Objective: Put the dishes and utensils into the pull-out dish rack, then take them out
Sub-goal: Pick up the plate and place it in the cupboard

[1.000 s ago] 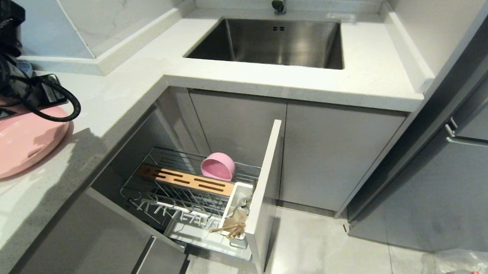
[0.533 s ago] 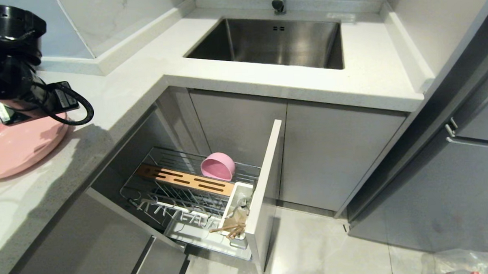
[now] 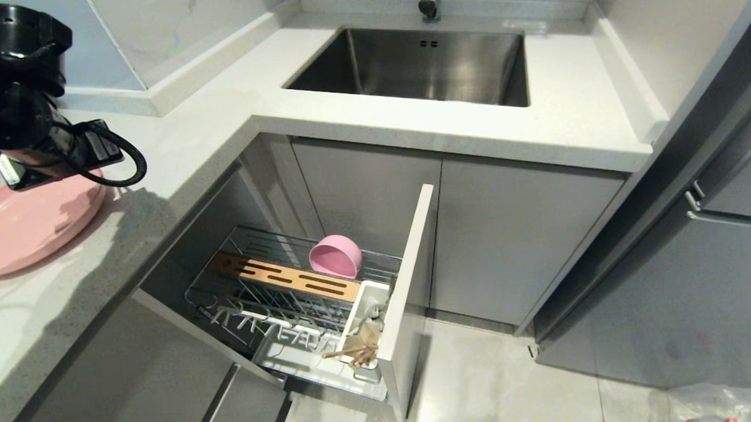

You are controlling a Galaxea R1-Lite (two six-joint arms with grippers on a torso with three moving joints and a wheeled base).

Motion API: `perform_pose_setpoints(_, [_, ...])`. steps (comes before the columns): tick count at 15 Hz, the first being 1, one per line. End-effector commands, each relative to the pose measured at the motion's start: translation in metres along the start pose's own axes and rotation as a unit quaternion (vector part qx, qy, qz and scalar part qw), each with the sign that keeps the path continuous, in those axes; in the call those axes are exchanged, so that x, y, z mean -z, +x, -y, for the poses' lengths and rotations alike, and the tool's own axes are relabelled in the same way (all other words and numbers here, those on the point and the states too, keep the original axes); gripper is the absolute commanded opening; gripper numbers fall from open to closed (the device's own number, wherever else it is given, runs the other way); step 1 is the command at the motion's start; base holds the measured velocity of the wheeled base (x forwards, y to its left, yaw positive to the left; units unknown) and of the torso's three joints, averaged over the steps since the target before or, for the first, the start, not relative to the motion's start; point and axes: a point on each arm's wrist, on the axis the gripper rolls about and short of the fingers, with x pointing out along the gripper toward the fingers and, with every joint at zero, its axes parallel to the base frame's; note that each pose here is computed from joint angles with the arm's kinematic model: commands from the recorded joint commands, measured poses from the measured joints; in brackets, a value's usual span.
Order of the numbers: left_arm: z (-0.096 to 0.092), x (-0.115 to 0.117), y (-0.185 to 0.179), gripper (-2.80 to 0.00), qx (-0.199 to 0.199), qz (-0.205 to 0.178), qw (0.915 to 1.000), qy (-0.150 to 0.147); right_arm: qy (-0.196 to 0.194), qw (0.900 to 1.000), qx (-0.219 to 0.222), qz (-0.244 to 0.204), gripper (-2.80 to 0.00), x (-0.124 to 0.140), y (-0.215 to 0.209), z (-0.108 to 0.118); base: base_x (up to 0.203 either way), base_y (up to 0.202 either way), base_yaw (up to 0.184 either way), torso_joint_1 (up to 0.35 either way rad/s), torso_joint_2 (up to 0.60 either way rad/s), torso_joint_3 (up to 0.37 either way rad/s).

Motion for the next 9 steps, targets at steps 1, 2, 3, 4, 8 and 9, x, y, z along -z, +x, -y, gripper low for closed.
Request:
perform_pose_setpoints(1, [0.001, 0.001, 0.002, 0.00, -0.003, -0.003, 1.0000, 0.001, 0.000, 1.000, -0.001, 0.000, -2.80, 0.000, 0.000, 0.000, 0.000, 0.000, 0.000, 0.000, 0.00, 0.000])
perform_pose_setpoints(2, [0.003, 0.003, 0.006, 0.00, -0.005, -0.006, 1.0000, 0.003, -0.001, 1.000, -0.001, 0.000, -2.80, 0.000, 0.000, 0.000, 0.000, 0.000, 0.000, 0.000, 0.00, 0.000])
perform_pose_setpoints(3, [0.005, 0.002, 0.009, 0.00, -0.005, -0.006, 1.0000, 0.003, 0.000, 1.000, -0.001, 0.000, -2.80, 0.000, 0.000, 0.000, 0.000, 0.000, 0.000, 0.000, 0.00, 0.000])
perform_pose_setpoints(4, [0.008, 0.003, 0.014, 0.00, -0.007, -0.008, 0.9999, 0.004, -0.001, 1.000, -0.001, 0.000, -2.80, 0.000, 0.000, 0.000, 0.000, 0.000, 0.000, 0.000, 0.00, 0.000])
perform_pose_setpoints(8, [0.013, 0.005, 0.030, 0.00, -0.023, -0.012, 0.9996, 0.005, 0.000, 1.000, -0.001, 0.000, -2.80, 0.000, 0.000, 0.000, 0.000, 0.000, 0.000, 0.000, 0.00, 0.000])
perform_pose_setpoints(9, [0.013, 0.006, 0.032, 0.00, -0.029, -0.011, 0.9995, 0.006, 0.000, 1.000, -0.001, 0.000, -2.80, 0.000, 0.000, 0.000, 0.000, 0.000, 0.000, 0.000, 0.00, 0.000])
